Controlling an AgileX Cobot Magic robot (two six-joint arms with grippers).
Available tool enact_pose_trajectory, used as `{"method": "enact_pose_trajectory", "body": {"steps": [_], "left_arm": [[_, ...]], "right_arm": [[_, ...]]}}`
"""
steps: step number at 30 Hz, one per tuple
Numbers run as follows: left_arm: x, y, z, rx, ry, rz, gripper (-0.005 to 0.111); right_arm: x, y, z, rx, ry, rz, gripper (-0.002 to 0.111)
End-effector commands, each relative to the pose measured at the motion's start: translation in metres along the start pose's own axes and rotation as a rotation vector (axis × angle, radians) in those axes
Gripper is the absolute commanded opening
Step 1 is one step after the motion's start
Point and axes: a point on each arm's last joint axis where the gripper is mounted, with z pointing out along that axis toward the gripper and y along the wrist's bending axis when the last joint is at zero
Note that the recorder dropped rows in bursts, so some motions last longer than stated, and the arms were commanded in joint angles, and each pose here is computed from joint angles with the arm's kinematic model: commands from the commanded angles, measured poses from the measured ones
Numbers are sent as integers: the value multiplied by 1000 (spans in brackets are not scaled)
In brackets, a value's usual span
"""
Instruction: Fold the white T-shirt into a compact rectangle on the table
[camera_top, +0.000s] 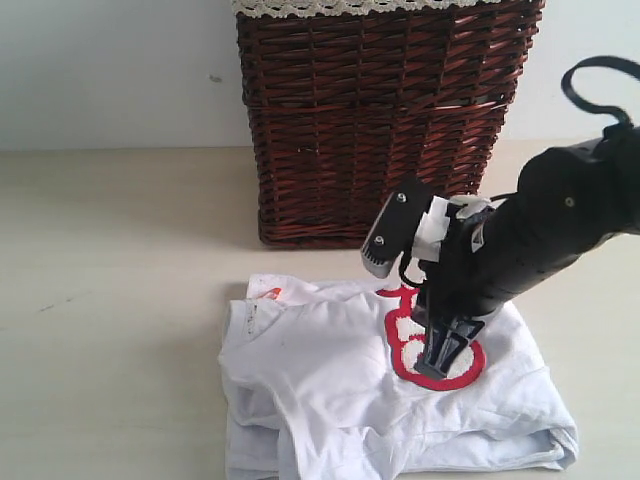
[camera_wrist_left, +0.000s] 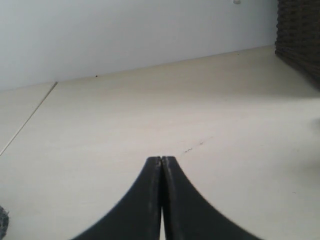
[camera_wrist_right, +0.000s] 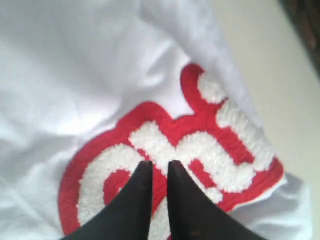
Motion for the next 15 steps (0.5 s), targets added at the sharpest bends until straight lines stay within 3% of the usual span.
{"method": "enact_pose_trajectory", "body": {"steps": [1, 5, 10, 15], "left_arm": [[0, 0, 0, -2, -11, -2, 1], [0, 0, 0, -2, -11, 0, 1], [0, 0, 0, -2, -11, -2, 1], [0, 0, 0, -2, -11, -2, 1]], "right_arm": [[-18, 17, -23, -44, -135, -112, 39], [-34, 37, -18, -128, -266, -285, 52], [-43, 42, 16, -80, -335, -370, 52], [-39, 46, 39, -119, -310, -437, 52]]}}
